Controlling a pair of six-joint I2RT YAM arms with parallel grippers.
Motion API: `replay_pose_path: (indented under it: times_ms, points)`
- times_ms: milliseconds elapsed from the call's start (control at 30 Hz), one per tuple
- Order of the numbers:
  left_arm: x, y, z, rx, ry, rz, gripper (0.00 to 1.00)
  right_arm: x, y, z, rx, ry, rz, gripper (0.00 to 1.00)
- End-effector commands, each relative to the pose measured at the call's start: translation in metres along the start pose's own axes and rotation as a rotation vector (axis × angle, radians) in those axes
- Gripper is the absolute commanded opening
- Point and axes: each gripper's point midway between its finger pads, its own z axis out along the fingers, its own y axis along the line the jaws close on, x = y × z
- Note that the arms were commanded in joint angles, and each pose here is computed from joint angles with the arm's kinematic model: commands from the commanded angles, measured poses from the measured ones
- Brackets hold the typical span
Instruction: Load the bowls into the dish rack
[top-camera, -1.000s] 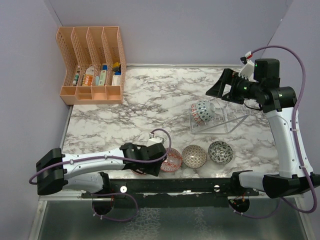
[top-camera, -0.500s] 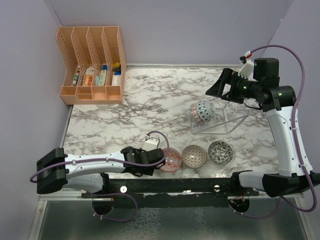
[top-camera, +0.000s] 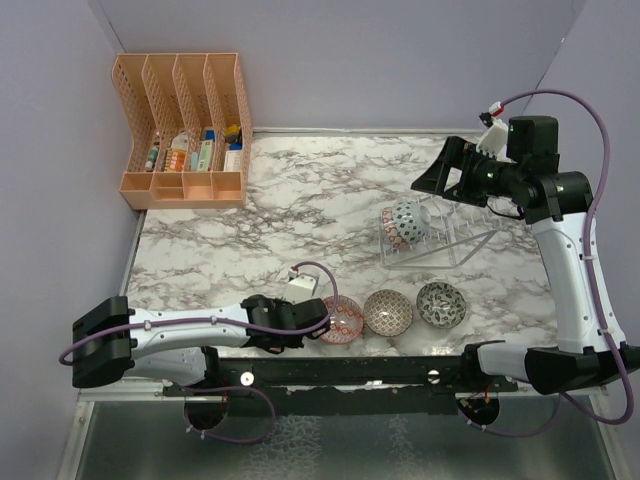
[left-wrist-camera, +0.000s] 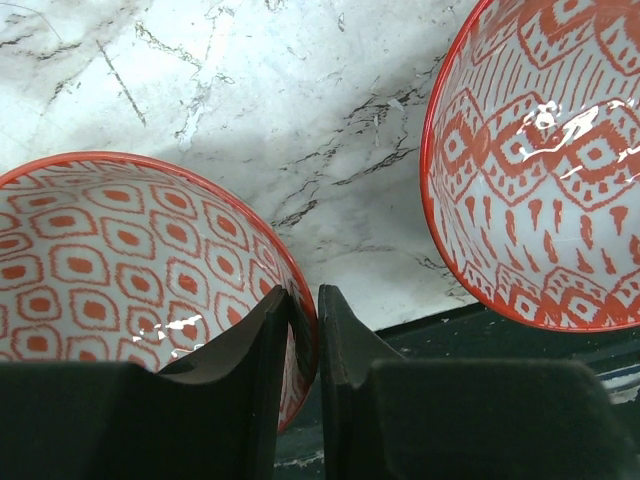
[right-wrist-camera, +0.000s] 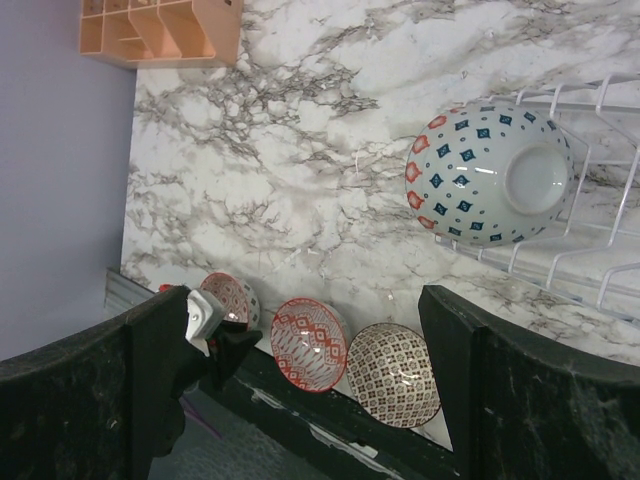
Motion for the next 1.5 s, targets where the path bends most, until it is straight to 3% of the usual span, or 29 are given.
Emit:
replay_pose_path:
  times_ms: [0, 300, 467, 700, 967, 1300, 1467]
  points:
    - [-0.010, 0.010, -0.014, -0.062, -0.019, 0.013, 0.00, -0.015, 0.013, -0.012, -0.036, -0.063, -0.030, 0.98]
    - [-0.136, -0.035, -0.091, 0.038, -0.293, -0.028, 0.00, -0.038, 0.034, -0.022, -0.084, -0.111, -0.060, 0.96]
    - [-0.170, -0.046, -0.102, 0.101, -0.351, -0.072, 0.00, -0.050, 0.041, -0.033, -0.087, -0.154, -0.084, 0.96]
    - [-0.243, -0.073, -0.124, 0.330, -0.480, -0.199, 0.00, -0.064, 0.047, -0.039, -0.086, -0.212, -0.079, 0.96]
    - [-0.330, -0.110, -0.181, 0.637, -0.664, -0.308, 0.00, -0.096, 0.074, -0.055, -0.146, -0.287, -0.107, 0.96]
    - [-0.383, -0.145, -0.208, 1.174, -0.679, -0.589, 0.00, -0.130, 0.110, -0.069, -0.284, -0.380, -0.088, 0.99]
    - [-0.393, -0.154, -0.201, 1.321, -0.633, -0.692, 0.00, -0.137, 0.116, -0.070, -0.320, -0.394, -0.094, 0.99]
